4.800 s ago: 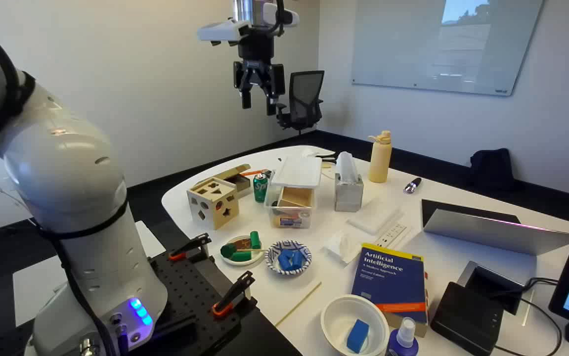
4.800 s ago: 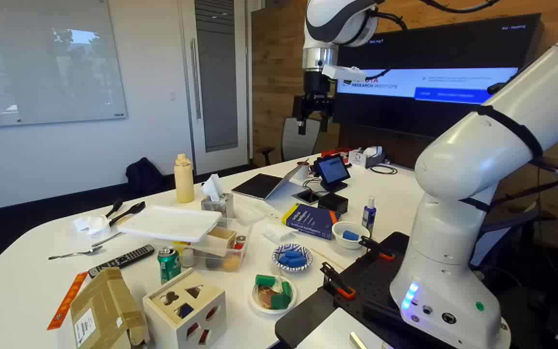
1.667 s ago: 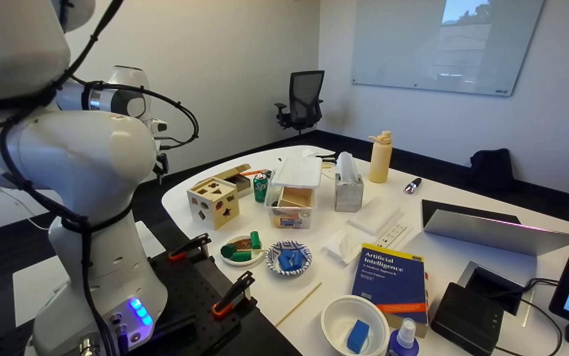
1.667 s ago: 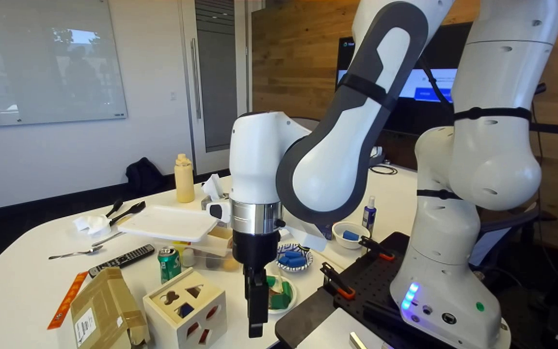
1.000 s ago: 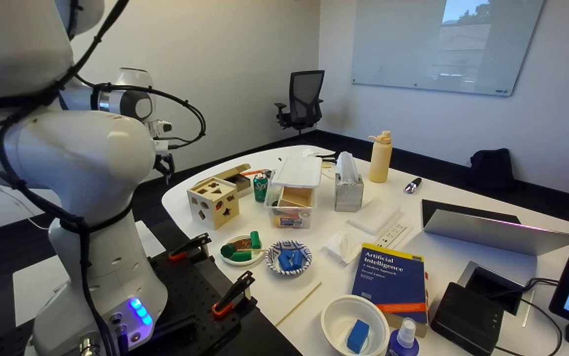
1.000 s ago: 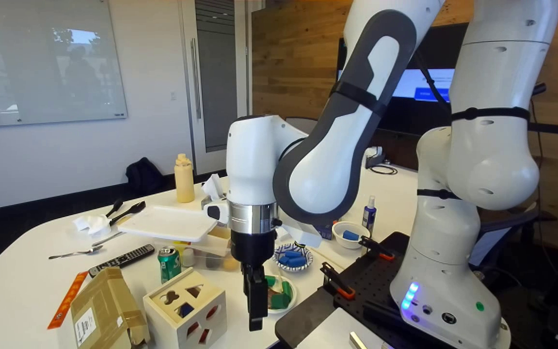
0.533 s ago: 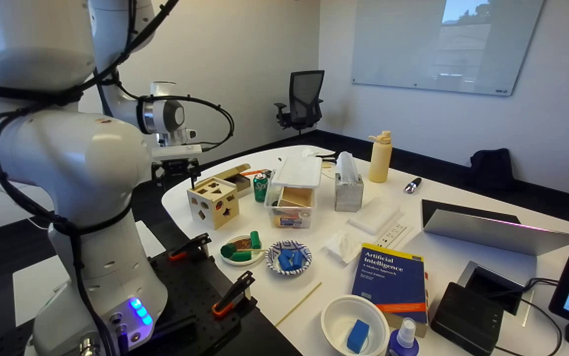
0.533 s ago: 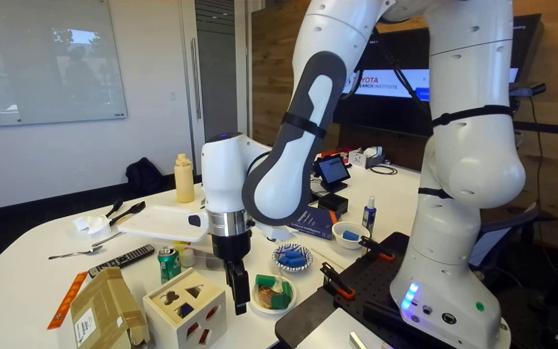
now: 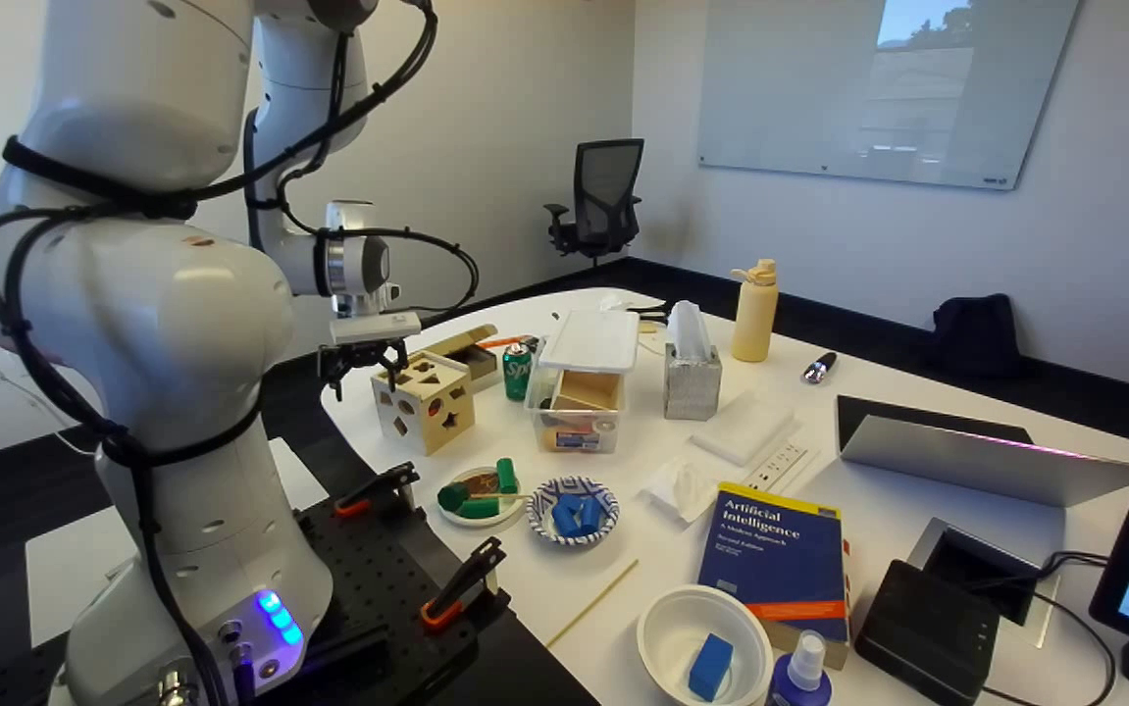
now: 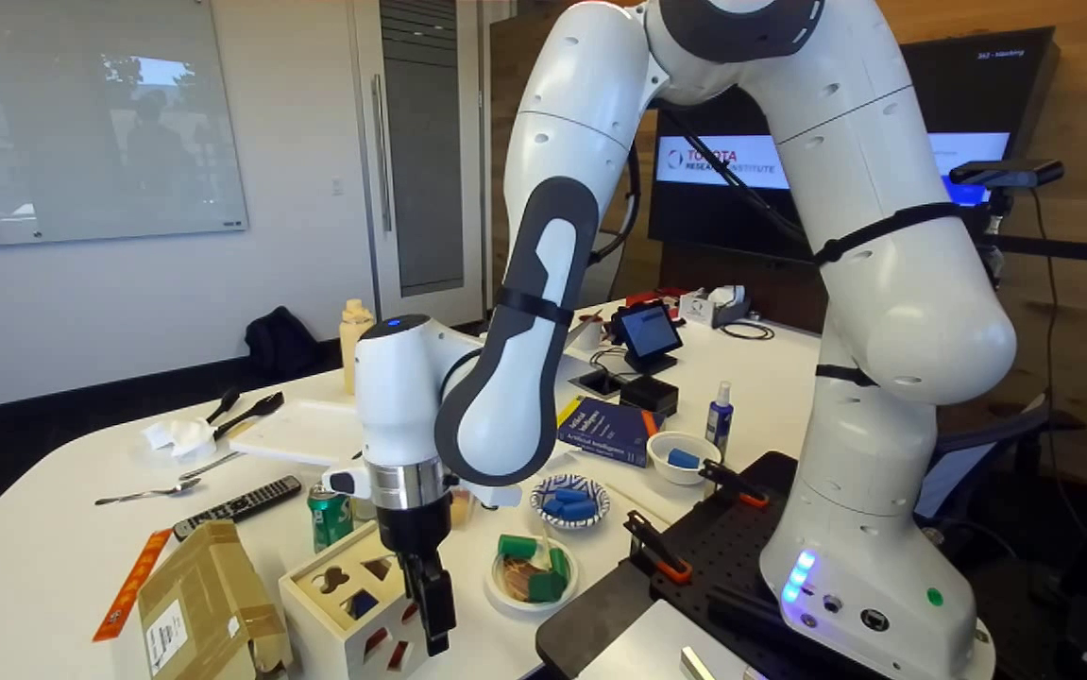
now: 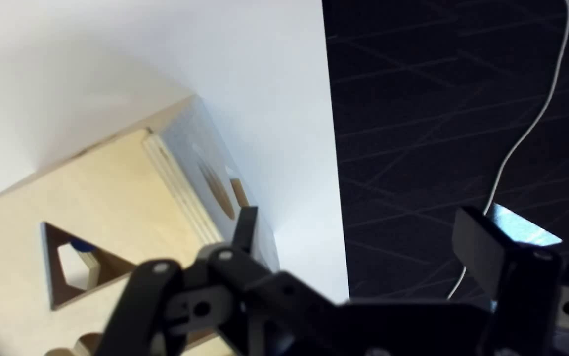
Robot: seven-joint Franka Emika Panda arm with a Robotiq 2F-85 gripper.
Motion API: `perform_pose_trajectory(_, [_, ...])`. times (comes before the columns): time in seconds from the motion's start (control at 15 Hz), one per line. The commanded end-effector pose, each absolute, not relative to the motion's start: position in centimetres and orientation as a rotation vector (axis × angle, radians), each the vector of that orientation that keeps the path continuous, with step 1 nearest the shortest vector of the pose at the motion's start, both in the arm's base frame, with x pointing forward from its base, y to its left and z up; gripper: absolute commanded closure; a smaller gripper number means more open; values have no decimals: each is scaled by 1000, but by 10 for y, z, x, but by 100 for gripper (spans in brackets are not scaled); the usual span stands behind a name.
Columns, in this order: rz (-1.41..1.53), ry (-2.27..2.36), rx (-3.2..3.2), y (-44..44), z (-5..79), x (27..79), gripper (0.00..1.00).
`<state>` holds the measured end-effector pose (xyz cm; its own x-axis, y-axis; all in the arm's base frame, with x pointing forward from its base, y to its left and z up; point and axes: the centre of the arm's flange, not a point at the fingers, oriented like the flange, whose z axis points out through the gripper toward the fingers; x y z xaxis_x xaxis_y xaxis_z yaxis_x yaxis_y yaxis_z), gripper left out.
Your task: Move the box to the left
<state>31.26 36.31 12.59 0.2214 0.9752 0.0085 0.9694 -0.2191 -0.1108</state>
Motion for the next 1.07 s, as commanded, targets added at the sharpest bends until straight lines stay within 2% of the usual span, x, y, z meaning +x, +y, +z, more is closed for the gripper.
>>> perform_pose_trajectory(0.0, [15,-1927,-2352,376,134,320,0])
perform_pose_trajectory(0.53, [-58,-1985,-2417,370,125,339,0])
perform_pose_trajectory(0.6, [-64,-1986,-2431,368,124,341,16])
perform_pose_trajectory(0.67, [-71,-1989,-2440,367,125,342,26])
perform_pose_trajectory(1.0, [-84,-1990,-2449,371,123,339,65])
